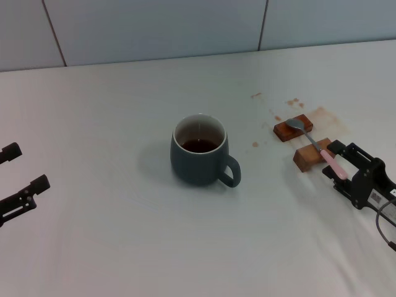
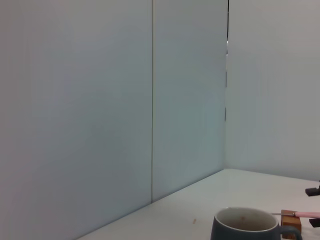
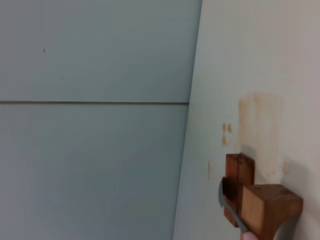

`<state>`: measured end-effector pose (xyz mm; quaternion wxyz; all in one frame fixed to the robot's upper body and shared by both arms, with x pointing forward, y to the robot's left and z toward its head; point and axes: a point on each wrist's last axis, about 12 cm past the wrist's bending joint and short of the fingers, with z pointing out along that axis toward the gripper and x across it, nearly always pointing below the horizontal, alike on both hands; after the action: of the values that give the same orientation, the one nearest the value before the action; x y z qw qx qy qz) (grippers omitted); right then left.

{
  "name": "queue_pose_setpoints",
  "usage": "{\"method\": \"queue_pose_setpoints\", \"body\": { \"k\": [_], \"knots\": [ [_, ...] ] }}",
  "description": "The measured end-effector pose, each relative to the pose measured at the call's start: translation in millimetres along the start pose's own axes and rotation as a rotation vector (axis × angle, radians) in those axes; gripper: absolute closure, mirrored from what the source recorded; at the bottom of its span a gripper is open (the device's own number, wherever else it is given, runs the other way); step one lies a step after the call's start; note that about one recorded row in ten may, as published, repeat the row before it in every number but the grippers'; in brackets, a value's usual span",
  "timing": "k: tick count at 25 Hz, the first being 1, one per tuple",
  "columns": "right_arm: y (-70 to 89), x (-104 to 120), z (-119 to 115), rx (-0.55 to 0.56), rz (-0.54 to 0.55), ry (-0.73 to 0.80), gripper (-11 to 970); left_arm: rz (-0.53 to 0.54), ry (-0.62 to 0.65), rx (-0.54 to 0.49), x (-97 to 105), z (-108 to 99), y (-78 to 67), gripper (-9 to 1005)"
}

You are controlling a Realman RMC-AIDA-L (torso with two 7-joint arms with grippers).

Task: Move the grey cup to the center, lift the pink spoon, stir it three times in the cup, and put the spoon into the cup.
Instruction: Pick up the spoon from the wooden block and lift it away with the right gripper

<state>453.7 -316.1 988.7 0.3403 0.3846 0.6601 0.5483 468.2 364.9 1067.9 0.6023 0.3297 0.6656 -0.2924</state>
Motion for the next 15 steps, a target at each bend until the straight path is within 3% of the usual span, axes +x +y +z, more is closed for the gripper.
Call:
{"method": "queue_pose_setpoints", "body": {
  "k": [7,15],
  "knots": [
    [-3.0,-0.3,-0.8,0.020,0.006,-0.013,390,-0.002,-0.012,0.000,-0.8,-1.9,-1.0,181],
    [-3.8,-1.5,-2.8,0.022,0.003,-0.021,612,-0.012,-0.033,-0.016,-0.5,-8.5,-3.4,182]
  ]
}}
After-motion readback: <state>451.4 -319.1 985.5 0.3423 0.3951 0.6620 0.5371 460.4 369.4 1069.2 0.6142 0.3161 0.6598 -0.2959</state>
